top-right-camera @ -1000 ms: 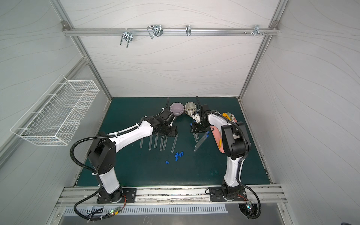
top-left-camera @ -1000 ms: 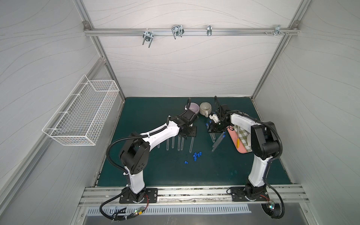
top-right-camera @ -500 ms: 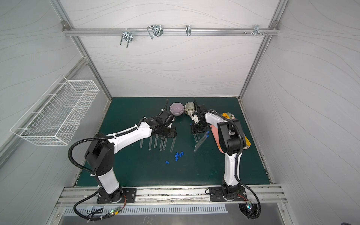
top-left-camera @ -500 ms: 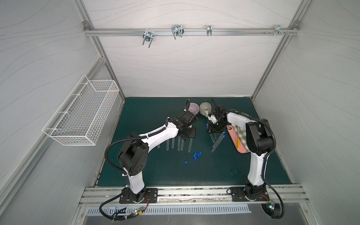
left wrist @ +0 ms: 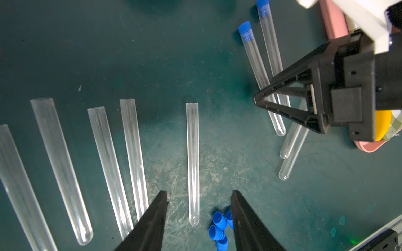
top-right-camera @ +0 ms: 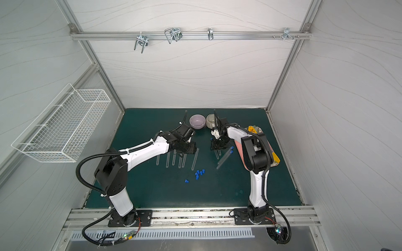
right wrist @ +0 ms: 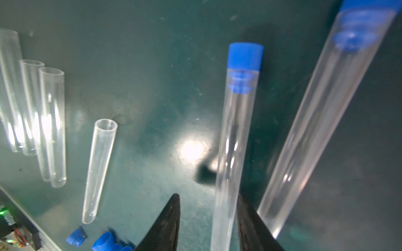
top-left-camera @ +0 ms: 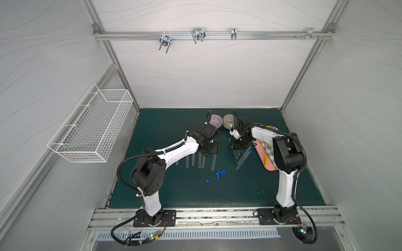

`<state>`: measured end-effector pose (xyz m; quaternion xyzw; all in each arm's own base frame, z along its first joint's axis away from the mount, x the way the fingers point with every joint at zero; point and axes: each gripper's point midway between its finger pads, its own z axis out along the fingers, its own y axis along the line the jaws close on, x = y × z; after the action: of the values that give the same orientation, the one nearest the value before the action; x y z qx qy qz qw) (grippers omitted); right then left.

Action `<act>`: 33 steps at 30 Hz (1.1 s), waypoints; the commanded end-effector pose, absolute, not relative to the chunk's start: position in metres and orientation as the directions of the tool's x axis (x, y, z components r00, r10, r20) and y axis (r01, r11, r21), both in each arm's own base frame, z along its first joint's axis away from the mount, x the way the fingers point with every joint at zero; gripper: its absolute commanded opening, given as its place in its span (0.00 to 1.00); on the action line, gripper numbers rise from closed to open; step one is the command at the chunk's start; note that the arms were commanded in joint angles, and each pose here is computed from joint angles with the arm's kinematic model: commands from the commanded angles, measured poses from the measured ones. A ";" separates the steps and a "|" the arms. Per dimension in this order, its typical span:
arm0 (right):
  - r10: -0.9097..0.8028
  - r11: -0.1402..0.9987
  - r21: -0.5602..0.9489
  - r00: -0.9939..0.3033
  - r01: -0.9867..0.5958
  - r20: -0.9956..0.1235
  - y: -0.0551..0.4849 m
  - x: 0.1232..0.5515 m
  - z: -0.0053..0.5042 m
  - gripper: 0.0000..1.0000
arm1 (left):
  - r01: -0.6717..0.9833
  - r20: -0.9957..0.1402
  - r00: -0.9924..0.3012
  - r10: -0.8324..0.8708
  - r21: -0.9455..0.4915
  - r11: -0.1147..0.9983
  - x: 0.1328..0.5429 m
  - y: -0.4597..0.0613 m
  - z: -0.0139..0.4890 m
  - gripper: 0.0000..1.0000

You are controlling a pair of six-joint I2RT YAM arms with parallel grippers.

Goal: Remove stoppers from test tubes
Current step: Move the test tube to the center of the board.

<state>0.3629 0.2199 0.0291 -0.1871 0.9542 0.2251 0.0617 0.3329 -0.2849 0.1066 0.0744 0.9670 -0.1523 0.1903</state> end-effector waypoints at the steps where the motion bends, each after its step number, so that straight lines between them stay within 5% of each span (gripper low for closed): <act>1: -0.329 0.799 0.486 -0.934 -0.354 -0.140 0.230 0.336 0.020 0.44 | 0.206 -0.443 -0.894 0.063 -0.282 0.937 0.341 -0.284 0.124 0.50; 17: -0.260 0.651 0.696 -0.950 -0.304 -0.172 0.247 0.291 0.044 0.43 | 0.223 -0.420 -0.904 0.077 -0.310 0.924 0.348 -0.305 0.122 0.51; 33: -0.129 0.651 0.686 -0.938 -0.325 -0.321 0.190 0.287 0.115 0.51 | 0.207 -0.367 -0.924 0.108 -0.243 0.948 0.370 -0.348 0.086 0.51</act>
<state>0.2994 0.1945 0.1120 -0.1235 0.9018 0.3924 0.1322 0.3664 -0.3426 0.0891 0.0929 0.9674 -0.1569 0.1756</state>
